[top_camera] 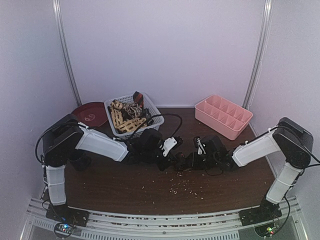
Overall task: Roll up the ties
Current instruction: Roll the tie at the center of the board.
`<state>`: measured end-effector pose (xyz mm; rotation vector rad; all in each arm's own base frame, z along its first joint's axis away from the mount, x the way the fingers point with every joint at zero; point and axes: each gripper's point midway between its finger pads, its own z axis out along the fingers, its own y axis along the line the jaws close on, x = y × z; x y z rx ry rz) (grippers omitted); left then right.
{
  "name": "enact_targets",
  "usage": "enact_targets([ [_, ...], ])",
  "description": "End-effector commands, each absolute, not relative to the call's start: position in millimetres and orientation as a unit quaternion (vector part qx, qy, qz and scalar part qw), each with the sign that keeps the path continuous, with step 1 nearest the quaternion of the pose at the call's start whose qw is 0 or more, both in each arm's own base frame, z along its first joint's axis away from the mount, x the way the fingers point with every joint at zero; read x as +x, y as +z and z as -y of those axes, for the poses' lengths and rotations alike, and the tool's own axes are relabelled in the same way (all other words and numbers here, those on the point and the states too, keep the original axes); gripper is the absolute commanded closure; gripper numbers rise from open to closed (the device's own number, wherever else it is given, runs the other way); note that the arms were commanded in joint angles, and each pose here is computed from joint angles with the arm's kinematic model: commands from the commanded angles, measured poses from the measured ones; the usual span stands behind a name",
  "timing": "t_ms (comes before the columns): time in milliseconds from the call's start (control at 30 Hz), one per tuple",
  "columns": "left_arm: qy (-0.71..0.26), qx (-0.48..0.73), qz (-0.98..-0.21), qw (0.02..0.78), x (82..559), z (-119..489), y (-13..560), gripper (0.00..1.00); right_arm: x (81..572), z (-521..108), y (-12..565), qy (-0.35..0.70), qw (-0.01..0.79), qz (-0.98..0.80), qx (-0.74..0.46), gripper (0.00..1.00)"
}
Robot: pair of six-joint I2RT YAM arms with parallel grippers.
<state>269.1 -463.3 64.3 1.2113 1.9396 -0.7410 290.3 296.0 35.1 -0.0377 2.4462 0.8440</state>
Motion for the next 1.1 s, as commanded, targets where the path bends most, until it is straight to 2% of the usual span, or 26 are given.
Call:
enact_targets([
  [0,-0.297,0.478,-0.746,0.357,267.7,474.6,63.9,0.79,290.7,-284.7,40.6,0.292,0.29,-0.911,-0.009,0.79],
  [333,-0.291,0.48,-0.749,0.353,272.2,479.8,62.2,0.77,290.9,-269.6,33.7,0.26,0.302,-0.917,-0.002,0.86],
  [533,-0.289,0.48,-0.75,0.352,275.2,483.4,60.6,0.74,290.8,-260.3,44.4,0.263,0.331,-0.906,0.006,0.86],
  [800,-0.288,0.479,-0.75,0.353,277.7,486.3,61.1,0.75,294.3,-237.8,69.2,0.235,0.374,-0.897,0.026,0.73],
  [1067,-0.287,0.479,-0.751,0.352,280.0,489.6,60.3,0.75,293.8,-279.5,95.4,0.327,0.369,-0.87,-0.026,0.57],
])
